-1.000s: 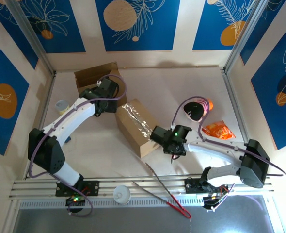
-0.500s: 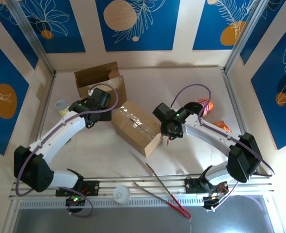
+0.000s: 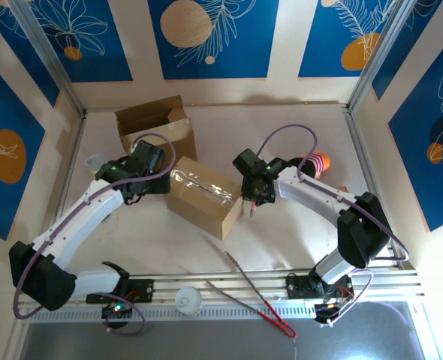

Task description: Unpack the express box

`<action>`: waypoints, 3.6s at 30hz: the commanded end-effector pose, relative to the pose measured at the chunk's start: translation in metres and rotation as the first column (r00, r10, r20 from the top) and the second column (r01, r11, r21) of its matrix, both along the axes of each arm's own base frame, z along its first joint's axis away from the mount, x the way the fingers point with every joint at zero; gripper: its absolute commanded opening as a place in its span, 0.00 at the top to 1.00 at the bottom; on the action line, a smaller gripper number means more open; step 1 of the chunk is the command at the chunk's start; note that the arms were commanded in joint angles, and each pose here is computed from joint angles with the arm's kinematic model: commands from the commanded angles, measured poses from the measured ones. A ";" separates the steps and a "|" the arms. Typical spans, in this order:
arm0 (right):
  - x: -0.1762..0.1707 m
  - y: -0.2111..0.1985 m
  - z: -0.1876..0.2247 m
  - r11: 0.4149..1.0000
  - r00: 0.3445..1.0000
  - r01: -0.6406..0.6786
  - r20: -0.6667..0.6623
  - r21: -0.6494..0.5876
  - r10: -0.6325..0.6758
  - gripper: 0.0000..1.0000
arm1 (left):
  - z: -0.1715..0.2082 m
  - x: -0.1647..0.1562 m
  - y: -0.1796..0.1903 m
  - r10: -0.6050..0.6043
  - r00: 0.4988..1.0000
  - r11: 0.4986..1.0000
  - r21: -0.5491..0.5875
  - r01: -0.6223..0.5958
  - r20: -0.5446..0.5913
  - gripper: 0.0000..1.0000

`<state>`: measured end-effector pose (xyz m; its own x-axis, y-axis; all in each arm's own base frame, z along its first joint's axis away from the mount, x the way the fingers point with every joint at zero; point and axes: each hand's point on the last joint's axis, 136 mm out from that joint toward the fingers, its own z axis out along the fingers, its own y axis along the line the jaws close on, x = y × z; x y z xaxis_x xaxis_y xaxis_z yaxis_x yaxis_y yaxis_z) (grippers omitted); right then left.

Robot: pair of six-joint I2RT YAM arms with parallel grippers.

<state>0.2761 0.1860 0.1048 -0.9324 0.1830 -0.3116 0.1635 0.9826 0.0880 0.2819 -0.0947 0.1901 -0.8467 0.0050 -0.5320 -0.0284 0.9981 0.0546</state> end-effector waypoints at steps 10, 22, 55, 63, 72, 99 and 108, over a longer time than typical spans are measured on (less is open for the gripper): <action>0.034 0.007 0.003 0.993 0.998 -0.055 0.011 0.100 0.055 1.00 | 0.026 -0.009 -0.038 -0.108 0.992 0.966 -0.232 0.119 0.059 0.08; 0.038 0.022 0.004 0.984 0.998 -0.057 0.002 0.171 0.058 1.00 | 0.021 0.032 -0.068 -0.199 0.973 0.950 -0.221 0.220 0.116 0.02; 0.032 0.017 -0.005 0.986 0.999 -0.041 -0.029 0.159 0.046 1.00 | -0.002 0.041 -0.067 -0.134 0.949 0.938 -0.273 0.215 0.287 0.04; 0.029 0.017 -0.011 0.986 0.998 -0.037 -0.042 0.165 0.044 1.00 | 0.001 0.040 -0.062 -0.097 0.941 0.937 -0.289 0.196 0.324 0.09; 0.026 0.019 -0.014 0.984 0.997 -0.039 -0.052 0.175 0.048 1.00 | -0.019 0.041 -0.058 -0.075 0.934 0.941 -0.286 0.182 0.348 0.10; -0.023 0.007 0.062 0.946 0.996 -0.090 0.022 0.313 0.087 1.00 | -0.074 0.020 -0.040 -0.005 0.944 0.965 -0.247 0.092 0.331 0.11; -0.065 0.012 0.104 0.752 0.992 -0.072 -0.032 0.655 0.123 1.00 | -0.076 0.016 -0.037 0.005 0.948 0.966 -0.247 0.077 0.317 0.11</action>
<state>0.2400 0.1852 0.2051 -0.9344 0.2525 -0.2512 0.0688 0.8199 0.5684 0.3172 -0.1511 0.1576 -0.5395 -0.2096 -0.8155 0.0991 0.9460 -0.3087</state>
